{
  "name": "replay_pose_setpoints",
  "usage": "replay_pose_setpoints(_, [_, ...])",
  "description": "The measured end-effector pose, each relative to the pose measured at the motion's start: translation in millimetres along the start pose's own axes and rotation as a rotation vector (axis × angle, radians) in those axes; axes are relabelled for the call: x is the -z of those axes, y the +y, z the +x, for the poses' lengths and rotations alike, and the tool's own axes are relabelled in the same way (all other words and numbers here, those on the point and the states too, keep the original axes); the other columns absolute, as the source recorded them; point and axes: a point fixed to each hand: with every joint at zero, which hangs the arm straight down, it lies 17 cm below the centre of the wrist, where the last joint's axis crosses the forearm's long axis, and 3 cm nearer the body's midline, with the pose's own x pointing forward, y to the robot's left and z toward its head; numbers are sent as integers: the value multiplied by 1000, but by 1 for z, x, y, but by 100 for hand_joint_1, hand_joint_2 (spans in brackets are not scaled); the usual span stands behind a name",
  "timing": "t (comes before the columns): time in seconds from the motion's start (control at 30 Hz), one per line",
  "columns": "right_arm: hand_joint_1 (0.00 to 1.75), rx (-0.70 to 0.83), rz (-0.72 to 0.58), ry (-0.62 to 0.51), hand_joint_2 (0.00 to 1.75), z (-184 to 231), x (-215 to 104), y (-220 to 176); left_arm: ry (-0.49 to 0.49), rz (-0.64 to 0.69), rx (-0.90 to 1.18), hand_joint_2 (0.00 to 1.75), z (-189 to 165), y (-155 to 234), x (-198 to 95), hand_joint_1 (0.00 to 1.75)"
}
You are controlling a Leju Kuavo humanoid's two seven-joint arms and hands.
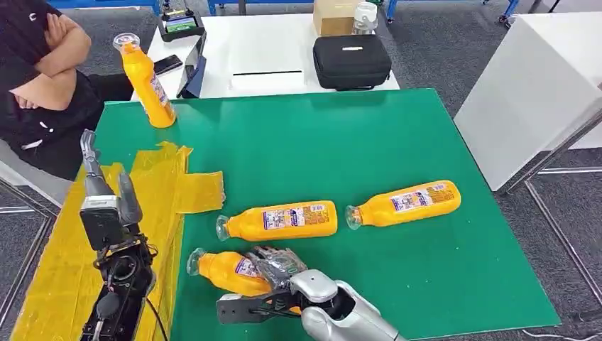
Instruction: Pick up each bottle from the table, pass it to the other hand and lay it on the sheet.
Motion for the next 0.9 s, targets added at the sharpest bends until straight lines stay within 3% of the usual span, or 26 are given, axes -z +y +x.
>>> replay_pose_setpoints(0.27, [0, -51, 16, 63, 175, -18, 5, 15, 6, 12, -7, 0, -2, 3, -1, 0])
replay_pose_setpoints(0.3, [54, -51, 20, 66, 175, -18, 5, 17, 7, 12, -7, 0, -2, 3, -1, 0])
replay_pose_setpoints(0.33, [155, -51, 23, 68, 175, -19, 6, 18, 7, 12, -7, 0, -2, 3, -1, 0])
replay_pose_setpoints(0.37, [171, -52, 27, 69, 175, -20, 6, 19, 6, 12, -7, 0, -2, 3, -1, 0])
replay_pose_setpoints(0.9, [175, 15, 26, 83, 175, -30, 7, 15, 12, -1, -25, 0, -4, 0, -2, 0])
